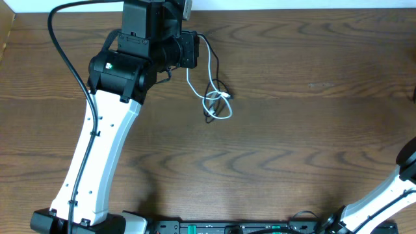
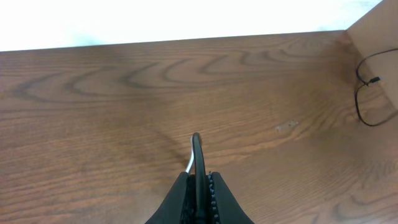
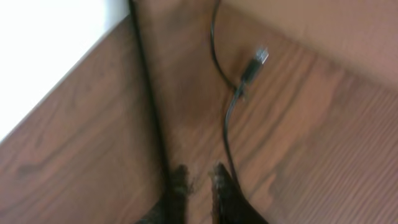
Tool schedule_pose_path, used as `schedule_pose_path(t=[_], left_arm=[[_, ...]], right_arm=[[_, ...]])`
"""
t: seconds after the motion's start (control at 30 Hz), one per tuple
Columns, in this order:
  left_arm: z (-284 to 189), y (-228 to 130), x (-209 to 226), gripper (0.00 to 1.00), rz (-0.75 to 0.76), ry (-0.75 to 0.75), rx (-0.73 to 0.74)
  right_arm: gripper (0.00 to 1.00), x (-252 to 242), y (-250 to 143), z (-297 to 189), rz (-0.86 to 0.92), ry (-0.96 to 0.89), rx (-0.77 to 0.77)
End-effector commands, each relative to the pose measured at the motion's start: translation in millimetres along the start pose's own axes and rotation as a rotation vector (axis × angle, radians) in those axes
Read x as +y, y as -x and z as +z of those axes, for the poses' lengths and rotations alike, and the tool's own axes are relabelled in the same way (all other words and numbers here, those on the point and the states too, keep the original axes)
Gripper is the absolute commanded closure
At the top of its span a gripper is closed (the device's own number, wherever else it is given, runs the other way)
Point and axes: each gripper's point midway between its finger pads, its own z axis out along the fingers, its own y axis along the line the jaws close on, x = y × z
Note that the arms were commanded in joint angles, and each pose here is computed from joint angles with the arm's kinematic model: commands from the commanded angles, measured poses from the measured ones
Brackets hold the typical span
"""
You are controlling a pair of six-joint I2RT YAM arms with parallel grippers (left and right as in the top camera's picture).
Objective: Untangle cables
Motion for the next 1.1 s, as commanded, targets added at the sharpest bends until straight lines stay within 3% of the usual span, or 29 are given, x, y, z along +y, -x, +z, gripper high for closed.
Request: schedule_pose_path(t=[0.0,0.13,0.23,0.43,0.77,1.07], left_arm=[[-0.6,3.4,-2.7,0.92,-0.004,-0.008,-0.007],[-0.3,3.3,-2.6,0.92,-0.004,-0.008,-0.007],[0.0,3.1,-2.5,0.92,-0.005,-0.008,-0.006],[1.5,2.5,-2.0,0.92,-0.006,-0.007,-0.002],[1.5,1.9,-1.8,0.93,-0.006,-0.006,0.001],[1.5,1.8,-1.8,0.92,-0.006,-0.006,0.001]], right_arm=[[0.64,-8.2,-24.5,16.1,-0.021,-0.013,0.081],[0.32,-5.1,-43.9,17.3,-0.082,0.010,0.156],[0.15,0.9,-50.8,13.6,-0.116,0.026,0.192],[0.03,28.9,-60.0,-1.1,-0.249,0.070,0.255],[0.01,101.7,-25.3,-51.3,-0.336,0.201,0.217],[0.01,122.6,-3.5,-83.2,-0.302,0.244,0.193]])
